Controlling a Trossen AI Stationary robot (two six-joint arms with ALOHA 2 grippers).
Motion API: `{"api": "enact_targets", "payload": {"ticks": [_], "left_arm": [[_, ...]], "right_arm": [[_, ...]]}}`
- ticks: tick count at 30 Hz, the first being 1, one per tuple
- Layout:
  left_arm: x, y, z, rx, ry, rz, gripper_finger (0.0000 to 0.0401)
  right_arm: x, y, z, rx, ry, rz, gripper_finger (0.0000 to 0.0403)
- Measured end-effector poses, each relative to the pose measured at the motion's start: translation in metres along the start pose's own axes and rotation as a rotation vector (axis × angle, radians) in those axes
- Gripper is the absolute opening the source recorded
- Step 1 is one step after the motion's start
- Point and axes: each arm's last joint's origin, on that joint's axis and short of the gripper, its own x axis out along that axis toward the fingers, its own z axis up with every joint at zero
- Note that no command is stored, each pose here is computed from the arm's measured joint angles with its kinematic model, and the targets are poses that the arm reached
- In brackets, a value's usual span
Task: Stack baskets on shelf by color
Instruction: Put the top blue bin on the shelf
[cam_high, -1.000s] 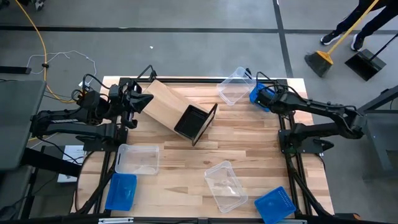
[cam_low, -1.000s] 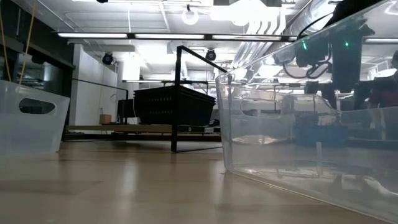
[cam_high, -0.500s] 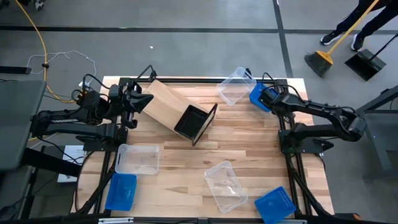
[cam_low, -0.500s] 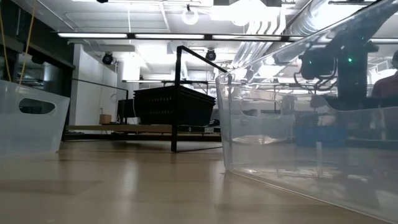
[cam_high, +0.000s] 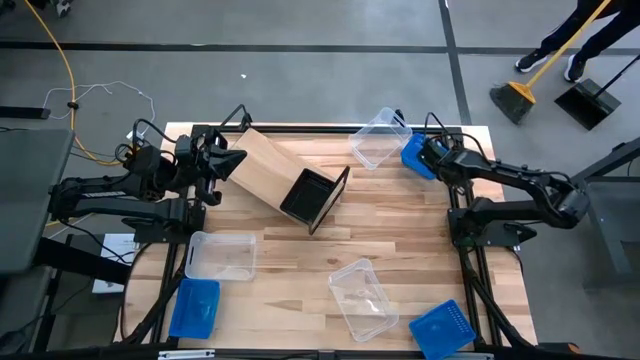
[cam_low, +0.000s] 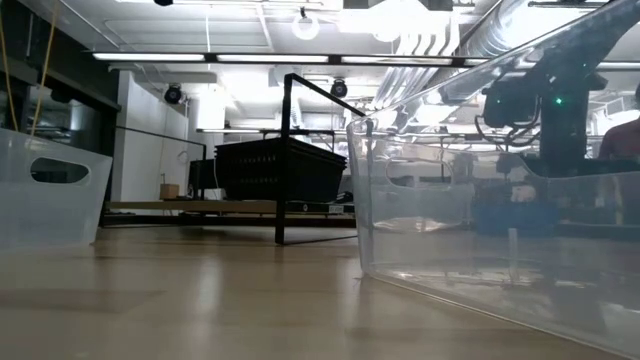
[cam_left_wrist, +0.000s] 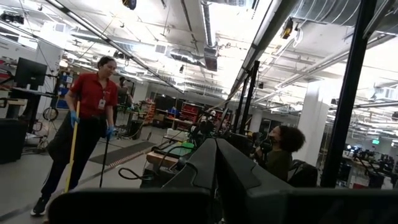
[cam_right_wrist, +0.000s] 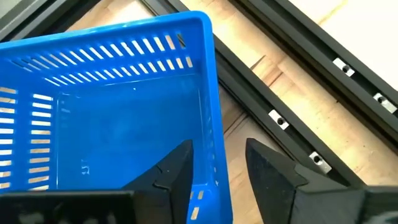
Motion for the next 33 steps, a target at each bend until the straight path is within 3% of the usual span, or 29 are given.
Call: {"api": "enact_targets", "payload": {"ticks": [9, 17, 23, 27, 33], "left_arm": [[0.000, 0.000, 0.000, 0.000, 0.000, 0.000, 0.0000], [0.000, 0.000, 0.000, 0.000, 0.000, 0.000, 0.0000], [0.000, 0.000, 0.000, -0.001, 0.000, 0.000, 0.0000], [0.000, 0.000, 0.000, 0.000, 0.000, 0.000, 0.0000], [0.000, 0.000, 0.000, 0.000, 0.000, 0.000, 0.0000]], "right_arm": [[0.001, 0.001, 0.002, 0.000, 0.011, 0.007, 0.0012], [-0.021, -0.008, 0.002, -0.023, -0.026, 0.099, 0.0004], [-0.065, -0.024, 0.021, -0.041, -0.155, 0.141, 0.0002], [-0.105, -0.025, 0.039, -0.033, -0.287, 0.277, 0.0002], [-0.165, -0.003, 0.056, -0.123, -0.399, 0.596, 0.0001]]}}
